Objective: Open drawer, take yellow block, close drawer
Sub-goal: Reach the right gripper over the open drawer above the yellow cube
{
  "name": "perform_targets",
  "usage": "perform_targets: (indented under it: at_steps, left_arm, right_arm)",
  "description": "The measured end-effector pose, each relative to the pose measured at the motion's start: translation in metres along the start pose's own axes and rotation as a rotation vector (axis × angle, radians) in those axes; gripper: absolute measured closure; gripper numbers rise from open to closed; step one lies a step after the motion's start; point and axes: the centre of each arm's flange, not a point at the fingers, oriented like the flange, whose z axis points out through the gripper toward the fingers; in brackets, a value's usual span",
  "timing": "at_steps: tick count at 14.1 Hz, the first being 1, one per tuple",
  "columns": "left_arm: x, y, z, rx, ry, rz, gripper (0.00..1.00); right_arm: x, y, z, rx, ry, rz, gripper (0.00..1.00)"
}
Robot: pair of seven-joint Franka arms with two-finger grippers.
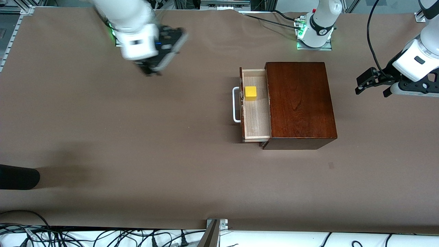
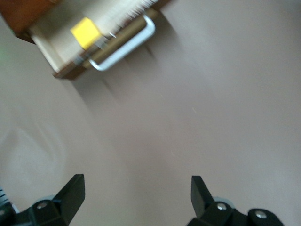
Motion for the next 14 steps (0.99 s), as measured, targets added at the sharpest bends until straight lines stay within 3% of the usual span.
perform_targets:
  at_steps: [5,7,10,14]
  left_arm:
    - [0.0,0.0,0.0,0.0,-0.001,0.0,0.0]
    - [0.0,0.0,0.0,0.0,-0.001,0.0,0.0]
    - [0.0,0.0,0.0,0.0,-0.001,0.0,0.0]
    - [0.0,0.0,0.001,0.0,-0.006,0.0,0.0]
  right_arm:
    - [0.084,-0.083,0.075,0.016,0.016,-0.291,0.0]
    - [0.113,-0.1,0.105,-0.02,-0.003,-0.395,0.0]
    - [0.144,-0.134,0.154,-0.077,-0.003,-0.482,0.0]
    - [0.162,-0.148,0.193,-0.098,0.034,-0.529,0.0]
